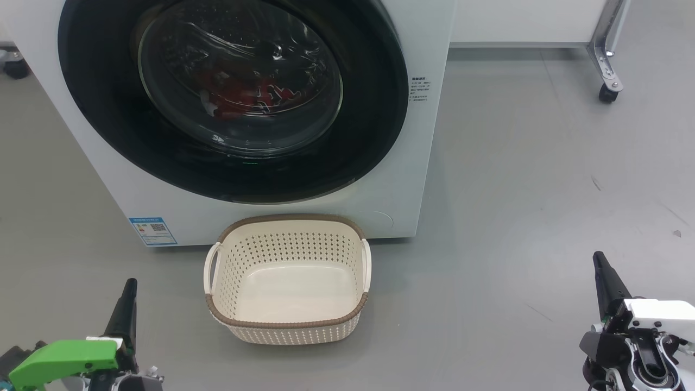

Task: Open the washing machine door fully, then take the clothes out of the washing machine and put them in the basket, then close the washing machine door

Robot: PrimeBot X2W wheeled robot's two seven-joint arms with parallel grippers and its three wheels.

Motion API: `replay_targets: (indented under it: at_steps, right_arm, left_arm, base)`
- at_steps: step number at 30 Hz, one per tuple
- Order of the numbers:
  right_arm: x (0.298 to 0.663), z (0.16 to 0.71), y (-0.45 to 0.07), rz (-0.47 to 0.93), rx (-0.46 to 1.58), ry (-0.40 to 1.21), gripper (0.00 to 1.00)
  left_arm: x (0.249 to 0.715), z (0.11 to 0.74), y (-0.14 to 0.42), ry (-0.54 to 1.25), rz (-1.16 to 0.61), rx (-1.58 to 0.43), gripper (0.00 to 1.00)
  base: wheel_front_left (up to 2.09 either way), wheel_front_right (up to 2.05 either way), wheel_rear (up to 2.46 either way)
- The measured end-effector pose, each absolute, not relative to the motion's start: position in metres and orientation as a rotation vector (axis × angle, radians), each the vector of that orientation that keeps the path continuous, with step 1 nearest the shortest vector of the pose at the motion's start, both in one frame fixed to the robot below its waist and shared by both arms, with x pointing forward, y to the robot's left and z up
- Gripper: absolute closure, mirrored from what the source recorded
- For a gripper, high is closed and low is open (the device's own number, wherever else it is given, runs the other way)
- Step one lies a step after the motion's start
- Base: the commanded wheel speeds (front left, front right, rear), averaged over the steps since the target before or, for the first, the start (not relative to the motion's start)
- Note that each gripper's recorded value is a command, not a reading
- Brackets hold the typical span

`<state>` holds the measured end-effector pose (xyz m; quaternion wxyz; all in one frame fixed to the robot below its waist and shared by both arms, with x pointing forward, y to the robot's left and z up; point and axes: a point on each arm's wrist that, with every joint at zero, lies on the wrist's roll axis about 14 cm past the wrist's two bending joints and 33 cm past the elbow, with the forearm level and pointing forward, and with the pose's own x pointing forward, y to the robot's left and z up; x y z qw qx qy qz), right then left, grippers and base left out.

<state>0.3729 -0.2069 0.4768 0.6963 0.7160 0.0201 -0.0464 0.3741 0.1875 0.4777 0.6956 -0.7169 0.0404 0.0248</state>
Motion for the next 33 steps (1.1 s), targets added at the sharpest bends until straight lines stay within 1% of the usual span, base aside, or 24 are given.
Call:
replay_targets:
  at_steps: [30,31,33]
  right_arm:
    - [0.373,0.477,-0.207,-0.104,1.594,0.045,1.00]
    - [0.371,0.473,-0.206,-0.113,1.597,0.054,0.00]
    - [0.365,0.460,-0.203,-0.144,1.608,0.083,0.00]
  left_arm:
    - [0.374,0.478,0.188,0.089,0.056,-1.600,1.00]
    - [0.373,0.474,0.187,0.098,0.065,-1.603,0.00]
    - [0.367,0.462,0.184,0.128,0.094,-1.614,0.00]
  base:
    - [0.00,0.00,0.00]
    - [0.00,0.00,0.00]
    - [0.00,0.00,0.00]
